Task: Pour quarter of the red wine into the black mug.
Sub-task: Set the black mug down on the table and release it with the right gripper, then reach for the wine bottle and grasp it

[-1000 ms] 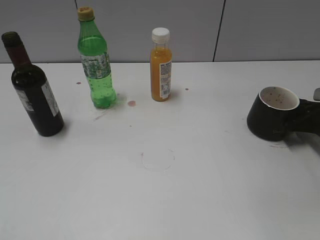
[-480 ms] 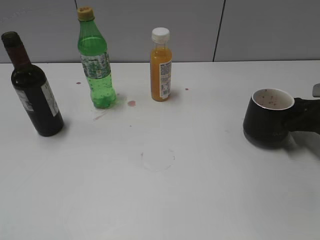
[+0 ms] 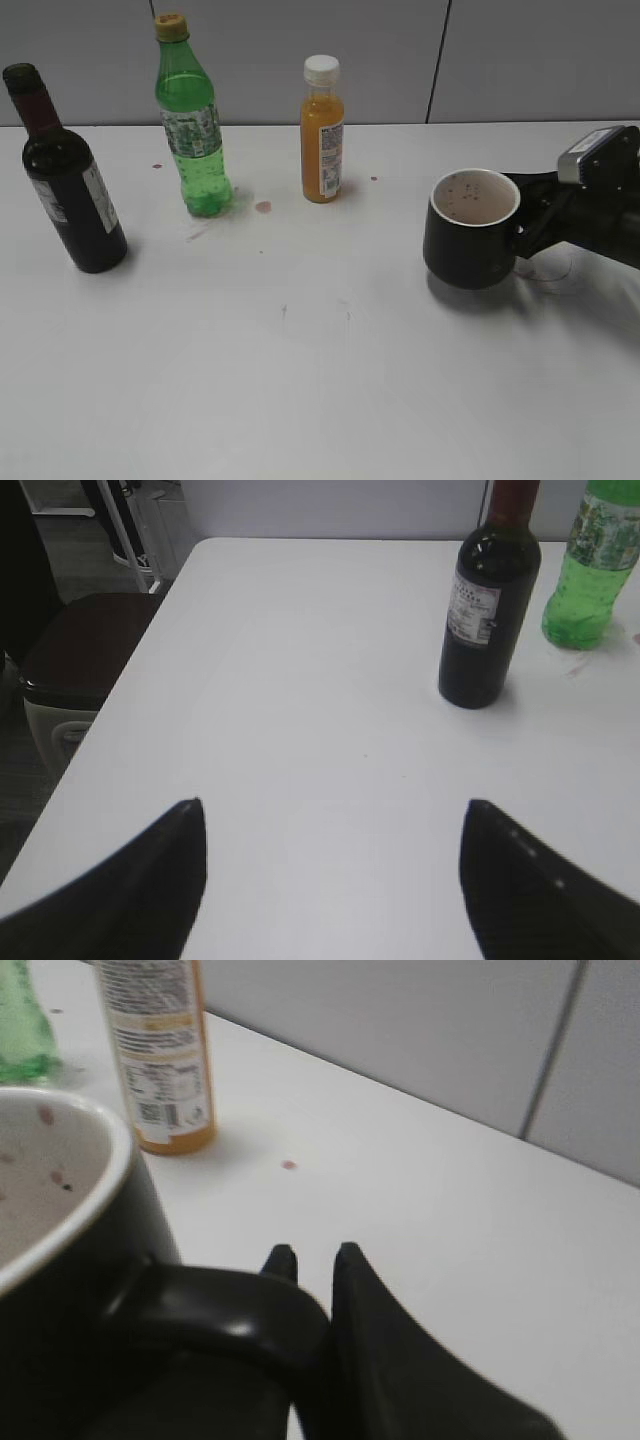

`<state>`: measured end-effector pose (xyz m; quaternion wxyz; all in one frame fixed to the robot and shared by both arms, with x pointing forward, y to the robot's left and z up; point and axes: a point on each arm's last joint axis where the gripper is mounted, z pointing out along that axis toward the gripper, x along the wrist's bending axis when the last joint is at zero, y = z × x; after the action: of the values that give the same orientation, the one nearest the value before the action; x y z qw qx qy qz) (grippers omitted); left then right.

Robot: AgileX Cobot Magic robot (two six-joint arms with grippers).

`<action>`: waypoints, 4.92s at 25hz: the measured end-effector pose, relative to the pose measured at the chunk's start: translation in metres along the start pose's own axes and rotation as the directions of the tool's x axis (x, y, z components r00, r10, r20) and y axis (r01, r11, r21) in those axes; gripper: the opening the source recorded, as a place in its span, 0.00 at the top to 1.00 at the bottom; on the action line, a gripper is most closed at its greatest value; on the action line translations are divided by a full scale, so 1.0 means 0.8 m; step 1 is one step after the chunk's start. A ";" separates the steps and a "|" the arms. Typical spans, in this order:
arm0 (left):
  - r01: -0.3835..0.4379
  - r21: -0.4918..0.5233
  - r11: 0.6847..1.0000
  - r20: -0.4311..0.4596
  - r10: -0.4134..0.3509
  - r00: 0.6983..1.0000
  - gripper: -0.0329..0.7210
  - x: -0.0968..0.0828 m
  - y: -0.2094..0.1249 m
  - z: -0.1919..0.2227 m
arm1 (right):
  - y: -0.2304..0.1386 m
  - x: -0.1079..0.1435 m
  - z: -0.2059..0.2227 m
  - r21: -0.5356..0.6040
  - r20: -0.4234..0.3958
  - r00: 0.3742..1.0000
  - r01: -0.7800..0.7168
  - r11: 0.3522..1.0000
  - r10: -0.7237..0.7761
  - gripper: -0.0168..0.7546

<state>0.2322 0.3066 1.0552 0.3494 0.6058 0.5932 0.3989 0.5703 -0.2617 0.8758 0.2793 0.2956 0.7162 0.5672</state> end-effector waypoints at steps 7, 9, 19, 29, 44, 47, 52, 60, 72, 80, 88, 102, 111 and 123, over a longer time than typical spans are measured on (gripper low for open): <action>0.000 0.000 1.000 0.000 0.000 1.000 0.17 0.000 0.000 0.000 | 0.033 0.032 0.047 -0.071 -0.176 0.983 0.037 0.997 -0.049 0.88; 0.000 0.000 1.000 0.000 0.000 1.000 0.17 0.000 0.000 0.000 | 0.039 0.044 0.059 -0.088 -0.211 0.975 0.049 0.995 -0.067 0.88; 0.000 0.000 1.000 0.000 0.000 1.000 0.17 0.000 0.000 0.000 | 0.016 0.101 0.124 -0.070 -0.378 0.925 0.003 0.998 -0.030 0.88; 0.000 0.000 1.000 0.000 0.000 1.000 0.17 0.000 0.000 0.000 | -0.020 0.144 0.151 -0.019 -0.446 0.895 -0.021 1.000 0.010 0.88; 0.000 0.000 1.000 0.000 0.000 1.000 0.17 0.000 0.000 0.000 | -0.033 0.130 0.136 0.009 -0.401 0.914 -0.069 0.998 0.067 0.89; 0.000 0.000 1.000 0.000 0.000 1.000 0.17 0.000 0.000 0.000 | -0.032 0.130 0.136 0.002 -0.401 0.914 -0.074 0.997 0.068 0.83; 0.000 0.000 1.000 0.000 0.000 1.000 0.17 0.000 0.000 0.000 | -0.031 0.129 0.137 -0.006 -0.389 0.918 -0.084 0.996 0.075 0.44; 0.000 0.000 1.000 0.000 0.000 1.000 0.17 0.000 0.000 0.000 | -0.044 0.130 0.119 0.030 -0.379 0.918 -0.114 0.993 0.117 0.48; 0.000 0.000 1.000 0.000 0.000 1.000 0.17 0.000 0.000 0.000 | -0.032 0.107 0.075 0.039 -0.302 0.947 -0.103 0.994 0.110 0.48; 0.000 0.000 1.000 0.000 0.000 1.000 0.17 0.000 0.000 0.000 | -0.035 0.062 0.044 0.028 -0.084 0.990 -0.111 0.993 0.113 0.48; 0.000 0.000 1.000 0.000 0.000 1.000 0.17 0.000 0.000 0.000 | -0.038 -0.003 0.029 -0.019 0.401 0.909 -0.120 0.993 0.117 0.43; 0.000 0.000 1.000 0.000 0.000 1.000 0.17 0.000 0.000 0.000 | -0.030 -0.045 0.010 -0.042 0.708 0.692 -0.155 0.987 0.139 0.13; 0.000 0.000 1.000 0.000 0.000 1.000 0.17 0.000 0.000 0.000 | 0.063 -0.088 0.048 0.122 0.661 0.721 -0.378 0.918 0.209 0.13; 0.000 0.000 1.000 0.000 0.000 1.000 0.17 0.000 0.000 0.000 | 0.235 -0.139 0.051 0.473 0.579 0.788 -0.535 0.699 0.211 0.19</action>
<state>0.2322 0.3066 1.0552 0.3494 0.6058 0.5932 0.3989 0.6949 -0.2834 1.0589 0.2108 0.6451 0.6887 0.2551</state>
